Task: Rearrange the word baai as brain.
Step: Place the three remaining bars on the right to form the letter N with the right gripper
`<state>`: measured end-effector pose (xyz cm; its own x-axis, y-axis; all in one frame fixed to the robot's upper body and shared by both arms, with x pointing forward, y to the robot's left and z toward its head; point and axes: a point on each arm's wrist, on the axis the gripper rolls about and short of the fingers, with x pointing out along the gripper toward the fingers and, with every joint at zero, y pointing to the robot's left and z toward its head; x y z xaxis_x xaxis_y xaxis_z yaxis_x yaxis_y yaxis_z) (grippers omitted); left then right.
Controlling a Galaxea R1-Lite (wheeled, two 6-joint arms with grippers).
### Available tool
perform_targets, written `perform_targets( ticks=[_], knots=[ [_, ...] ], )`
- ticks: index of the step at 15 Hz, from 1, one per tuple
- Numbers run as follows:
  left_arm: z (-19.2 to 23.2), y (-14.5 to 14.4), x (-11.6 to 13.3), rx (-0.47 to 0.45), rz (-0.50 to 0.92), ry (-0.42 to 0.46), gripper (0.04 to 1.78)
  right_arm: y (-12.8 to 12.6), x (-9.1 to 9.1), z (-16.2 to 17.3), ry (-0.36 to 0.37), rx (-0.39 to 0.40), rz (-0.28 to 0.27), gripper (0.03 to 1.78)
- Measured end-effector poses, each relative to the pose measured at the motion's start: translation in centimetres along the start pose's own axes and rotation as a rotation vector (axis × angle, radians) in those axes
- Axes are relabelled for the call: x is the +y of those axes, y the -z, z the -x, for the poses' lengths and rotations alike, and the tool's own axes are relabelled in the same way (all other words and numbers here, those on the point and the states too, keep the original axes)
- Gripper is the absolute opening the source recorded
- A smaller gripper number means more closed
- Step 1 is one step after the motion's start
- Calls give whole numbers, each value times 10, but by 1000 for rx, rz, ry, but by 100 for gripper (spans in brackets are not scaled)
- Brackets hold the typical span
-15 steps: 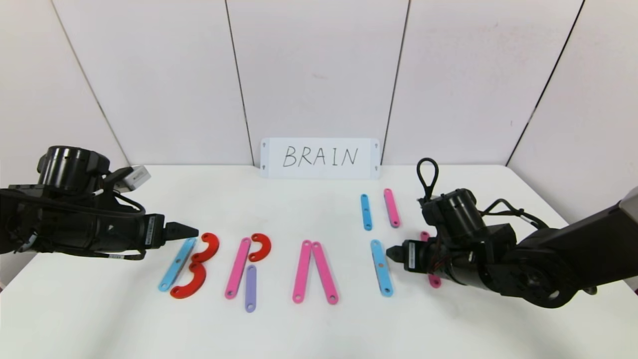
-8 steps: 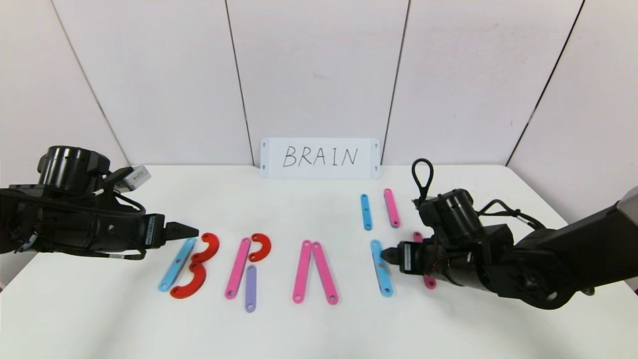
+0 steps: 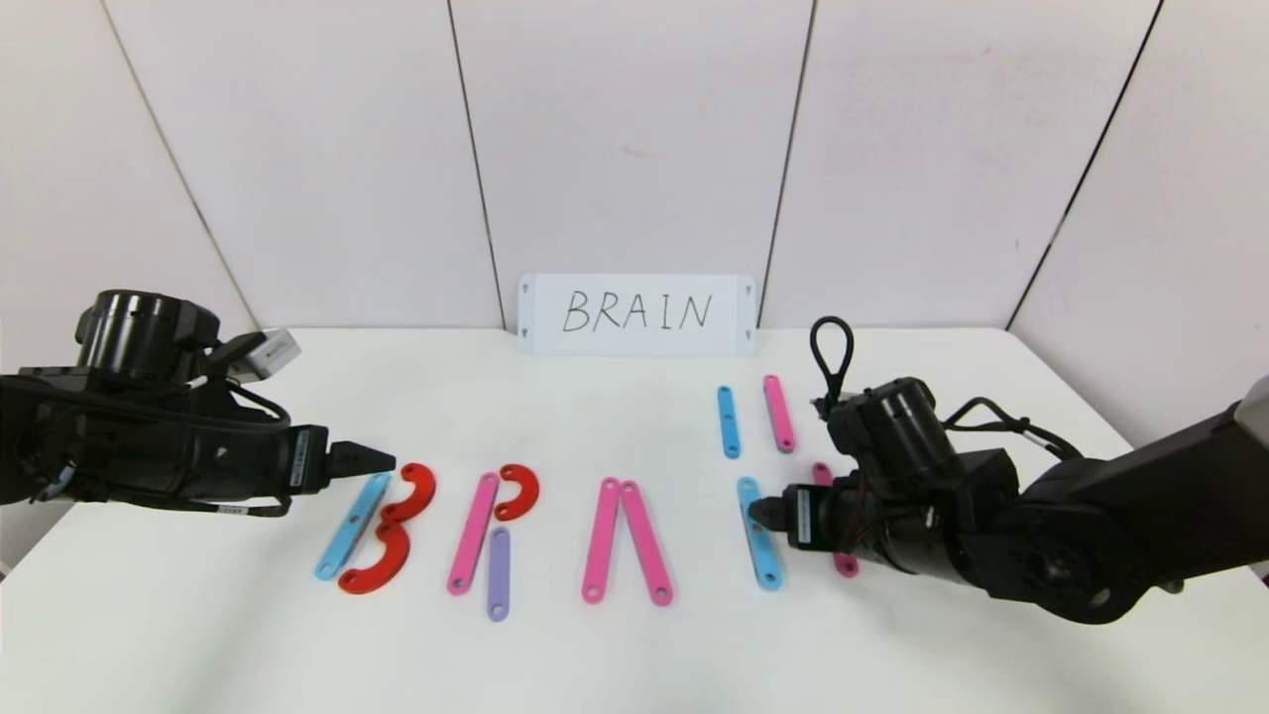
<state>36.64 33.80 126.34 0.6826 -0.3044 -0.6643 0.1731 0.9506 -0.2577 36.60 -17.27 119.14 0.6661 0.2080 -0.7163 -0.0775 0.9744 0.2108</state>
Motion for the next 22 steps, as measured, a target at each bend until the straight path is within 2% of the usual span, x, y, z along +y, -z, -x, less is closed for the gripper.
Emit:
perform_targets(
  ticks=[6, 10, 14, 18, 22],
  knots=[
    [0, 0, 0, 0, 0, -1, 174, -3, 2, 2, 3, -15, 32, 173],
    [0, 0, 0, 1, 1, -1, 174, -13, 5, 10, -4, -55, 91, 173],
    [0, 0, 0, 1, 0, 0, 174, -35, 17, 12, -32, -124, 156, 173],
    [0, 1, 0, 2, 1, 1, 174, -63, 35, -2, -44, -165, 172, 173],
    [-1, 1, 0, 7, 2, 3, 174, -78, 51, -34, -27, -177, 179, 173]
  ],
)
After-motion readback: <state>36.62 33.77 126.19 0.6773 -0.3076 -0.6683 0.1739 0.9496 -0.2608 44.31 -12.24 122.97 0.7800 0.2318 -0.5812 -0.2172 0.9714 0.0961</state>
